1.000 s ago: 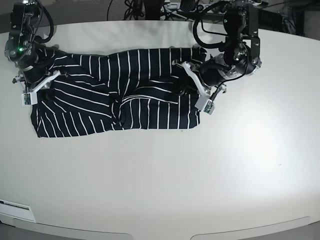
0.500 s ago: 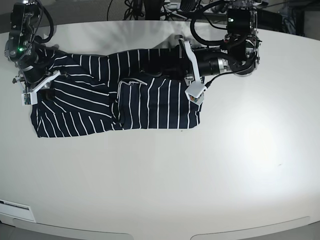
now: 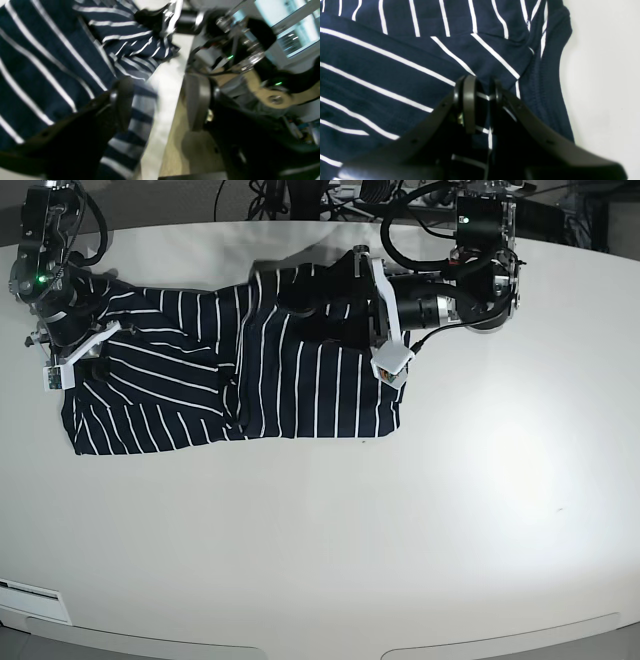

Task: Fold the T-shirt properly
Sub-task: 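Lift the folded section with the left gripper and fold it over again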

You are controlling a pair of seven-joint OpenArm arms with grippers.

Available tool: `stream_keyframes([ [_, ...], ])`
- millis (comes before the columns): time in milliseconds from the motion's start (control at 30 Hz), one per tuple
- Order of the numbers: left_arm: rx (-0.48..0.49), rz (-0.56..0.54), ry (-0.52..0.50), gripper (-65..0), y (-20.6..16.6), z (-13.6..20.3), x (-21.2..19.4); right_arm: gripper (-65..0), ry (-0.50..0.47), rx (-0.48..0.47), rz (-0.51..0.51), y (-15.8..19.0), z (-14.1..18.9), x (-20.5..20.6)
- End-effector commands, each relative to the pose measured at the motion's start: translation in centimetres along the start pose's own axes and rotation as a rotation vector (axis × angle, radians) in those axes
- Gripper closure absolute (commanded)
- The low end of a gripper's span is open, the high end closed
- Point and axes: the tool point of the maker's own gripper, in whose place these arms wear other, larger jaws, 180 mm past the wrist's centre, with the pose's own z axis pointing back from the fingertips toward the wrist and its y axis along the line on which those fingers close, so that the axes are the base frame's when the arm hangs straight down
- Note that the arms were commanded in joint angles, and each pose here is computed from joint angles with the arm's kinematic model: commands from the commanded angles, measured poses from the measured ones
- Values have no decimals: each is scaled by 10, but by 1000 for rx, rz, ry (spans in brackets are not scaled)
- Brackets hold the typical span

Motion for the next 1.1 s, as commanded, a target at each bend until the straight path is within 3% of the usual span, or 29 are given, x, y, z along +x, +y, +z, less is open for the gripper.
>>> stream_keyframes([
  [0, -27, -26, -45, -362, -7, 1, 12, -138, 165, 19, 27, 5, 2, -37],
  [100, -25, -29, -53, -335, -7, 1, 15, -138, 165, 19, 27, 5, 2, -37],
  [133, -15, -32, -60, -273, -5, 1, 16, -138, 164, 19, 28, 5, 2, -37],
  [200, 48, -50, -70, -41, 6, 1, 18, -138, 159, 19, 28, 5, 2, -36],
  [233, 93, -65, -67, 0, 14, 2, 18, -138, 155, 19, 31, 6, 2, -34],
  [467, 353, -177, -14, 0, 62, 10, 11, -138, 52, 28, 94, 18, 11, 6],
  [733, 633, -27, 132, 0, 132, 20, -50, -138, -80, -5, 155, 24, 24, 58],
  [800, 671, 8, 163, 0, 142, 25, -64, -185, -103, -57, 162, 16, 26, 69],
  [933, 718, 39, 206, 0, 155, 40, -82, -364, -84, -198, 189, -11, 29, 79],
  [1000, 731, 30, 227, 0, 158, 50, -84, -371, -45, -288, 172, -28, 32, 77],
  [1067, 745, 17, 246, 0, 161, 59, -86, -371, -30, -316, 149, -35, 34, 75],
])
